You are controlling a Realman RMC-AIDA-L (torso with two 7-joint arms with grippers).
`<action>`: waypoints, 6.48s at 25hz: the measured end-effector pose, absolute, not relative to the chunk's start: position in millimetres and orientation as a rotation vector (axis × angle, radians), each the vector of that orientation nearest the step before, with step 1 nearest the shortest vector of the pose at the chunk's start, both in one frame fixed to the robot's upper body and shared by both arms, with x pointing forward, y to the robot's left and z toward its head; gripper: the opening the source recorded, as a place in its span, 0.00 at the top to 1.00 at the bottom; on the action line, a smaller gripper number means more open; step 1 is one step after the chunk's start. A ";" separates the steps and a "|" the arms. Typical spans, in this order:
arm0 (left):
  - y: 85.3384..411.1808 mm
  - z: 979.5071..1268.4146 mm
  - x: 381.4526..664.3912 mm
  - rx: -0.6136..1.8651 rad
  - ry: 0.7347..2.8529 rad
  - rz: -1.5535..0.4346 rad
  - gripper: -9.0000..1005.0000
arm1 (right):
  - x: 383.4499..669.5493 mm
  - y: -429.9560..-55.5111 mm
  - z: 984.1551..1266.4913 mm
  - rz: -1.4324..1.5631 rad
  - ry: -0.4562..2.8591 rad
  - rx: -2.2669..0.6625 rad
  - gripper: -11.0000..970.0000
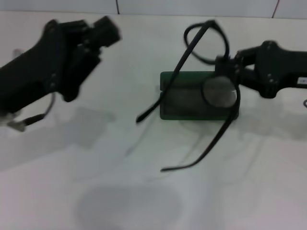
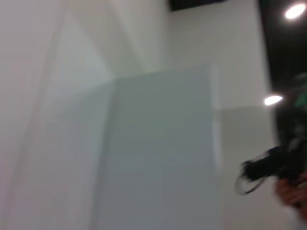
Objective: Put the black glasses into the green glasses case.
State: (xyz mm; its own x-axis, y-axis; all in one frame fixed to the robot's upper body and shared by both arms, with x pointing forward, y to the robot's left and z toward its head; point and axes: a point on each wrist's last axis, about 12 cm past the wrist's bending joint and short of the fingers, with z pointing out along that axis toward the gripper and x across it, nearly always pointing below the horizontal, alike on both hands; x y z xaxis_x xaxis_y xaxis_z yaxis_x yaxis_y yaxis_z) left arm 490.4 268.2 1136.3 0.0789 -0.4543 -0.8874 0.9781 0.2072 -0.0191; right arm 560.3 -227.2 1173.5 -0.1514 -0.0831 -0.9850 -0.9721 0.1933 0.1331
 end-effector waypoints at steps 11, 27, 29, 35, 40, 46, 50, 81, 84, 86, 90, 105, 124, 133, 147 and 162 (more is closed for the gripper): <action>198.1 1145.6 511.6 0.843 0.823 -1.479 0.96 | 568.7 -213.6 1153.9 1.169 1.452 -1.049 0.93; 190.4 1122.9 520.8 0.777 1.035 -1.429 0.96 | 567.0 -203.9 1163.8 1.225 1.377 -1.080 0.93; 190.0 1119.9 520.1 0.781 1.052 -1.423 0.96 | 566.4 -203.5 1164.5 1.233 1.370 -1.081 0.93; 190.4 1116.1 517.9 0.775 1.065 -1.416 0.96 | 564.3 -203.1 1164.8 1.253 1.360 -1.087 0.93; 190.2 1114.7 516.7 0.769 1.070 -1.419 0.96 | 562.5 -202.9 1164.7 1.267 1.353 -1.091 0.93; 190.5 1113.0 516.0 0.758 1.077 -1.422 0.96 | 561.1 -203.1 1164.3 1.279 1.346 -1.083 0.93; 190.7 1111.9 515.4 0.753 1.081 -1.422 0.96 | 559.9 -203.5 1164.1 1.286 1.342 -1.082 0.93; 190.5 1110.0 487.3 0.983 0.962 -1.550 0.97 | 555.6 -247.1 1197.9 1.226 0.879 -0.679 0.93; 179.4 1111.5 485.4 1.034 0.914 -1.568 0.97 | 569.3 -220.6 1186.4 1.235 0.921 -0.682 0.93; 175.3 1114.5 485.9 1.024 0.860 -1.543 0.97 | 577.0 -201.5 1177.6 1.239 0.968 -0.710 0.93; 176.7 1119.6 489.0 0.922 0.802 -1.482 0.97 | 579.1 -183.7 1166.1 1.243 1.030 -0.773 0.93; 165.3 1121.6 487.4 1.099 0.817 -1.570 0.97 | 582.6 -203.2 1160.8 1.116 1.028 -0.643 0.93; 176.5 1109.9 494.8 0.864 0.931 -1.437 0.96 | 569.7 -200.0 1153.9 1.193 1.030 -0.672 0.93; 182.1 1107.9 501.4 0.747 0.971 -1.380 0.96 | 567.4 -177.3 1141.0 1.213 1.121 -0.794 0.93; 191.3 1102.0 506.5 0.611 1.035 -1.345 0.96 | 568.0 -167.2 1137.1 1.222 1.160 -0.864 0.93; 191.6 1098.4 507.1 0.594 1.084 -1.363 0.96 | 566.6 -165.7 1137.5 1.232 1.154 -0.873 0.93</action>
State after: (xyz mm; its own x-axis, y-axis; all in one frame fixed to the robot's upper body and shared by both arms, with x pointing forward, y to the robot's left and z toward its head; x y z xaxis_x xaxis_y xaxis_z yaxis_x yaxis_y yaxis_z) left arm 507.1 191.6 1098.4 -0.1343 -0.4733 -0.8706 0.9549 0.1730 -0.2414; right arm 566.6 -165.7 1137.5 -0.0443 0.2437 -0.9688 -0.9826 0.1647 0.0863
